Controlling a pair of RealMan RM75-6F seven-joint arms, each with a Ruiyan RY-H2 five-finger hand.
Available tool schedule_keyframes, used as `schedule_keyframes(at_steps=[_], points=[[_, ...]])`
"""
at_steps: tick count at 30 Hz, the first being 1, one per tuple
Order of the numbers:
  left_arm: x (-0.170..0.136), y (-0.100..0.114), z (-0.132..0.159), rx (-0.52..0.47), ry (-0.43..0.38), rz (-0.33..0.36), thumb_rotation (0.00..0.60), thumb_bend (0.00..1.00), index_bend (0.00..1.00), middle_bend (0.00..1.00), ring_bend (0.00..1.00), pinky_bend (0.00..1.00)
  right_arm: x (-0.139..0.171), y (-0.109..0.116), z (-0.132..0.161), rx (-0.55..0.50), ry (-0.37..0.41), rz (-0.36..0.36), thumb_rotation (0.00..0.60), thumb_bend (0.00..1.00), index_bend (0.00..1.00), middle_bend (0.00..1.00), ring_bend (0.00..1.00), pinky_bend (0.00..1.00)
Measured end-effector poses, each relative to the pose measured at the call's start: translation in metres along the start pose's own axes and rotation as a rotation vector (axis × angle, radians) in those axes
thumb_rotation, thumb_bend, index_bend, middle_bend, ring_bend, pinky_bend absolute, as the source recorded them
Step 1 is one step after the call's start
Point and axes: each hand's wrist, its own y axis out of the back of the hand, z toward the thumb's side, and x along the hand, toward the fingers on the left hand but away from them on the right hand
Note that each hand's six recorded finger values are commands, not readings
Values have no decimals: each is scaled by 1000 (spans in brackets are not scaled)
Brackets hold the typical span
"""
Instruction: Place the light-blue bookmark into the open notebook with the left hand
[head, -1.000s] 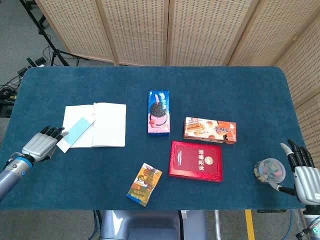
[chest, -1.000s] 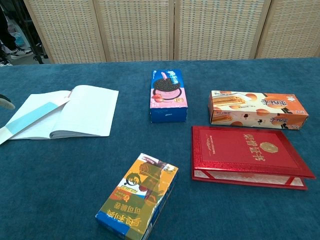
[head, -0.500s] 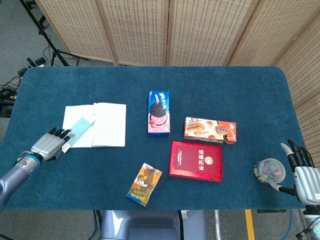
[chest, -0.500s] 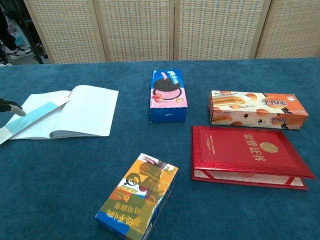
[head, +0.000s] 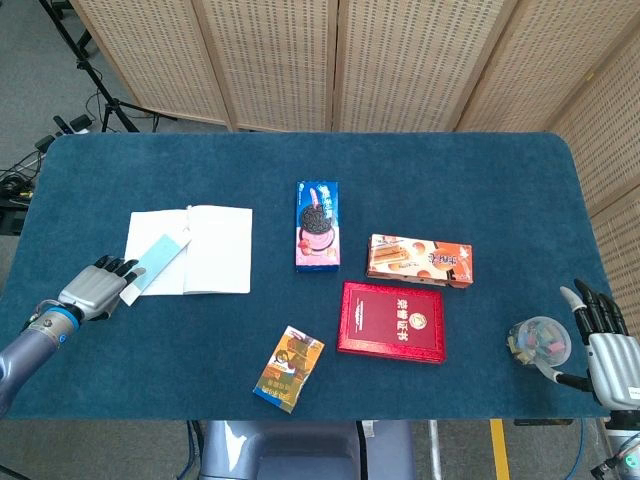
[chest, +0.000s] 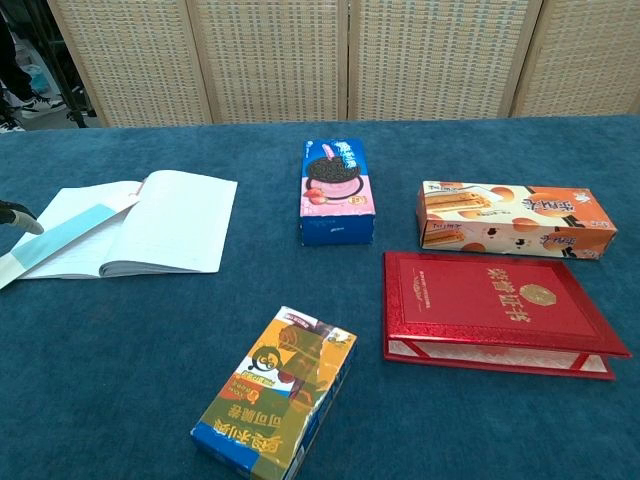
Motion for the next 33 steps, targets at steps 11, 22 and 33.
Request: schedule_keyframes(at_steps=[11, 22, 33], points=[[-9, -14, -11, 24, 23, -55, 600, 761, 0, 0, 0, 0, 0, 0, 0, 2, -2, -1, 600, 2, 0, 0, 0, 0], [-11, -21, -14, 35, 31, -87, 600, 763, 0, 0, 0, 0, 0, 0, 2, 2, 2, 0, 600, 2, 0, 0, 0, 0], [-9, -25, -11, 46, 32, -120, 600, 765, 0, 0, 0, 0, 1, -1, 2, 2, 5, 1, 600, 2, 0, 0, 0, 0]])
